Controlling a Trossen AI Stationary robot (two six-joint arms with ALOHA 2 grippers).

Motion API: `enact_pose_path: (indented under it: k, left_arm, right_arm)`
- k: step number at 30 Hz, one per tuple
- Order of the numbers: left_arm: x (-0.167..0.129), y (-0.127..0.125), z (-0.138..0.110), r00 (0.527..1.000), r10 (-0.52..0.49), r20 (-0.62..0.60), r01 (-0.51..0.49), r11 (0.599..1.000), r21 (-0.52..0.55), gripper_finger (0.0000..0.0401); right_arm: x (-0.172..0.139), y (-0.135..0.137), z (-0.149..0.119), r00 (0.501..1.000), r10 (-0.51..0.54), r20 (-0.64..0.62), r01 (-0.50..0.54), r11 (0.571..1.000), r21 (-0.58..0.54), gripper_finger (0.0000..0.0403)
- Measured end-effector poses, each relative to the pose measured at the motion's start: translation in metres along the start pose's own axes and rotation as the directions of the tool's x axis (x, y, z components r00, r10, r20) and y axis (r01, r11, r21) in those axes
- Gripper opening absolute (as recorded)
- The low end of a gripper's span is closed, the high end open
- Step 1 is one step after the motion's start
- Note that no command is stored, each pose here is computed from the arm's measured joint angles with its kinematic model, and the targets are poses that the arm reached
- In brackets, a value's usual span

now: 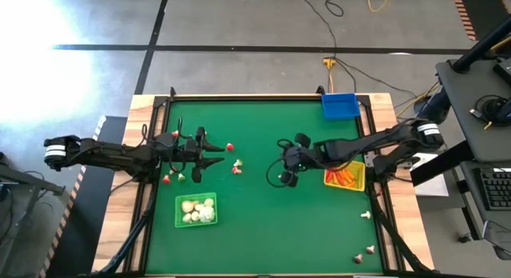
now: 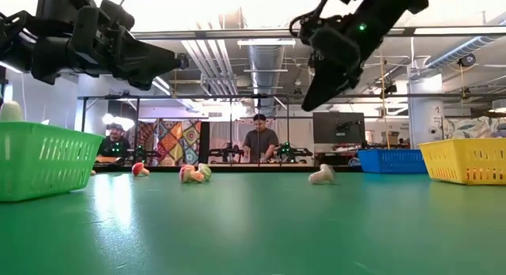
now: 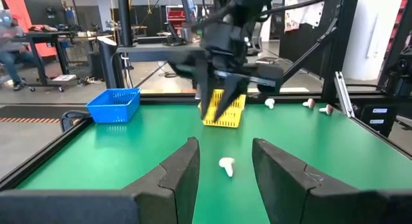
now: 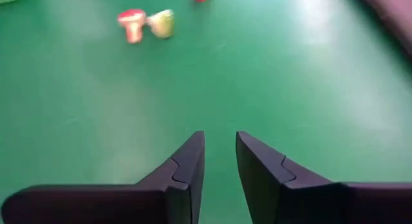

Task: Sort produce into baskets
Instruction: Put the brown mushroom into the blue bin

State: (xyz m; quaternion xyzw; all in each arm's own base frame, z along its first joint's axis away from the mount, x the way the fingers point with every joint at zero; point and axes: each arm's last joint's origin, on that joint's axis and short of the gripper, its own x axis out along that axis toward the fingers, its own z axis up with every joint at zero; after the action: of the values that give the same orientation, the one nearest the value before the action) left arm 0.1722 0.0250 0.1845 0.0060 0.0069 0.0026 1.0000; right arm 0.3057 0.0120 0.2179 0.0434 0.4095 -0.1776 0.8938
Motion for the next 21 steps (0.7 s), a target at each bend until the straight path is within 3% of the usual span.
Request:
enact_pose_path:
  k: [8,13,21]
  left_arm:
    - [0.0,0.0,-0.003,1.0,0.0,-0.028,0.0,1.0,-0.005,0.0127]
    - [0.001,0.0,-0.004,1.0,0.001,-0.03,-0.001,1.0,-0.002,0.0127]
    - [0.001,0.0,-0.004,1.0,0.002,-0.031,-0.002,1.0,-0.002,0.0127]
  right_arm:
    - [0.033,0.009,-0.03,0.982,0.063,-0.18,-0.054,0.997,0.054,0.0158]
    - [0.05,0.016,-0.038,0.964,0.106,-0.244,-0.105,0.994,0.018,0.0207]
    - [0.056,0.019,-0.043,0.945,0.157,-0.286,-0.155,0.987,0.028,0.0226]
